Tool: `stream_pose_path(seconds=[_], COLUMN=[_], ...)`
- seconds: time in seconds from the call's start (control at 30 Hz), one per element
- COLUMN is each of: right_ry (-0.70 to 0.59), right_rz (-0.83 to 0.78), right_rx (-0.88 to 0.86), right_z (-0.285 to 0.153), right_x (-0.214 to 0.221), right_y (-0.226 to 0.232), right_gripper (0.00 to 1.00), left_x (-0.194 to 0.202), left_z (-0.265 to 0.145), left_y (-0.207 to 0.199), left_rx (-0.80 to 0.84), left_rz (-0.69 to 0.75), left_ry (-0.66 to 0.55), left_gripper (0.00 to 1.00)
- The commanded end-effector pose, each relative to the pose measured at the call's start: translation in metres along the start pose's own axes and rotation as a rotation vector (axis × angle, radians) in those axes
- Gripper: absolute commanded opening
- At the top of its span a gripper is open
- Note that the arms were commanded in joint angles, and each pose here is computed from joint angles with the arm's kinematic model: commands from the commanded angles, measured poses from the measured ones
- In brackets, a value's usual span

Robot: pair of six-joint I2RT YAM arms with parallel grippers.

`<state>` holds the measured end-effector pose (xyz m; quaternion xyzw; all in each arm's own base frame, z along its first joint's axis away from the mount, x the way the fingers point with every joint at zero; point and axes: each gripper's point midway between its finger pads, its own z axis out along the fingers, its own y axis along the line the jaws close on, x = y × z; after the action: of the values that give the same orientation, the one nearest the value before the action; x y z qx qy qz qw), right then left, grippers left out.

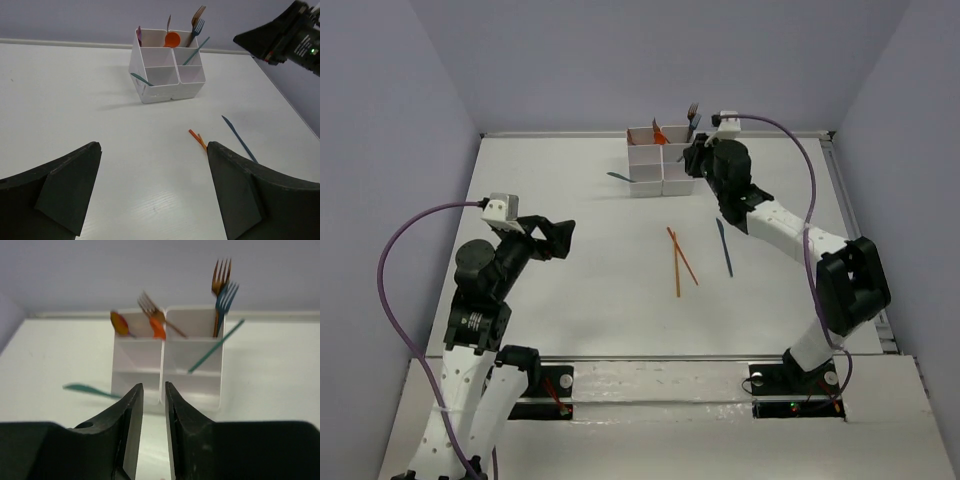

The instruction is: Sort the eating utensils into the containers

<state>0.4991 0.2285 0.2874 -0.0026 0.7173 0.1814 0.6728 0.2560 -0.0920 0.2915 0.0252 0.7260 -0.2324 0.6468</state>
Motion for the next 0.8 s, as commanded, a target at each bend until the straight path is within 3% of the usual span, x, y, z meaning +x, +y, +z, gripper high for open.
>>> stream_pose_path(seconds=[0.0,0.13,0.3,0.4,0.53,0.77], right_ry=[0.43,0.62,0.741,0.805,0.841,0.868], right_rz=[-0.022,-0.068,-0.063,-0.068,-0.065,-0.056], right_rx=[-0.009,0.032,0.056,0.086,0.087,0.077], right_z=[-0.062,-0.107,-0.142,-0.152,-0.154,-0.149], right_x=[0.126,0.168,0.2,0.221,0.236,0.249], right_y=[0.007,0.009,0.01,0.004,0.007,0.011], right_gripper=[0.29,0.3,0.41,0.4,0.33,0.31], left_x=[-0.025,-0.025,-0.027,-0.027,-0.027,-0.027], left_z=[-0.005,-0.007,-0.009,-0.01,-0.01,-0.01], left_y=[-0.013,-0.014,-0.016,-0.016,-0.017,-0.016], left_rx=[0.049,0.054,0.058,0.059,0.062,0.062], left_rz=[0.029,0.027,0.029,0.029,0.027,0.029], left_ry=[-0.079,-0.084,-0.092,-0.096,-0.094,-0.094], left_gripper=[0.99,0.99,0.99,0.99,0.99,0.99])
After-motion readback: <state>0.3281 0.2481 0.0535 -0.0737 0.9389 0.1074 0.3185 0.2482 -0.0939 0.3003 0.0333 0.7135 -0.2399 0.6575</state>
